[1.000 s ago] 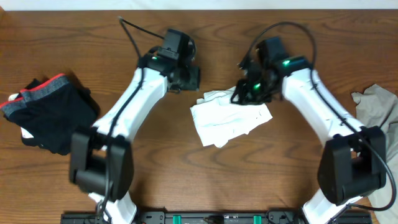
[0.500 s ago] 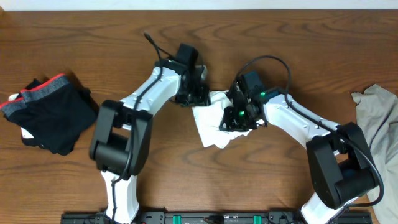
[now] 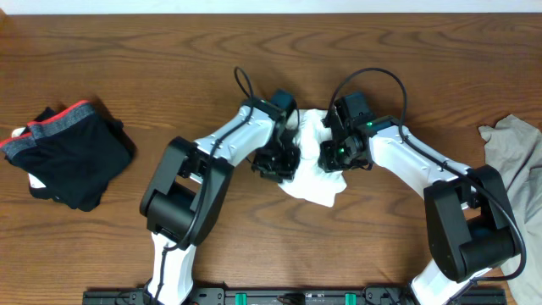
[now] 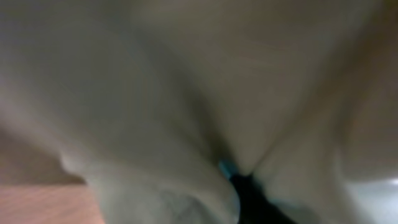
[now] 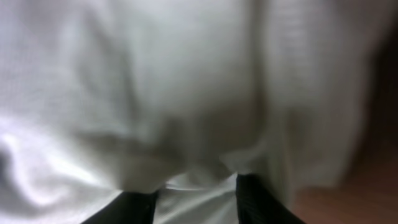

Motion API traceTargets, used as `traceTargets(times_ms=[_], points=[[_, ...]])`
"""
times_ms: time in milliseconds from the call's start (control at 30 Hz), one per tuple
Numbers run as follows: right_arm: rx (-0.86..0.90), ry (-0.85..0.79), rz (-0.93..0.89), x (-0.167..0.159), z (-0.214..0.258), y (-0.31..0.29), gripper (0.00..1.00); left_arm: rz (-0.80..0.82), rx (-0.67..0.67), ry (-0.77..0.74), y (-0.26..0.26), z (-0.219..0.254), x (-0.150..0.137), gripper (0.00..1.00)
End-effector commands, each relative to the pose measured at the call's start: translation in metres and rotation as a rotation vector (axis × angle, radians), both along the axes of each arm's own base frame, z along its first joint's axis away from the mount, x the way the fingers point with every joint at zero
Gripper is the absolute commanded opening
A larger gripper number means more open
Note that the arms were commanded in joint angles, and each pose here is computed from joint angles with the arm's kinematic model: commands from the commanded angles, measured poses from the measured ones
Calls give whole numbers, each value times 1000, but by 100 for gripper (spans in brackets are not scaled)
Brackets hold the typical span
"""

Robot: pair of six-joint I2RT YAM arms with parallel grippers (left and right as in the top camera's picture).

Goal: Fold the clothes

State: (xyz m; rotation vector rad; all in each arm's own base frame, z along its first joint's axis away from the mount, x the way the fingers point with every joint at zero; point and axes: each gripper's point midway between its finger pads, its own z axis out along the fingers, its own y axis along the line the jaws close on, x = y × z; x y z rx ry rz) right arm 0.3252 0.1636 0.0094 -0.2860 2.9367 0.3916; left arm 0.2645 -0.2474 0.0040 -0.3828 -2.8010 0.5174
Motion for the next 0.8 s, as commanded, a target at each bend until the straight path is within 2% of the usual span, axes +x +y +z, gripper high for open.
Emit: traceTargets(times_ms=[0,200,400,600,767], points=[[-253,-105,16,19,-8,-47,45,-34,52,71,7,-13,-24,30],[-279,-114,-9,24,-8,-60,47,-12,142,-2,28,-11,-8,29],[-285,-104,-32,26,-8,-71,49,93,195,-157,63,20,34,30],[-286,-97,-37,25,-8,-74,51,239,78,-356,73,74,79,36],[-249,-88,-29,23,-9,-67,56,218,-69,-423,46,101,86,40]])
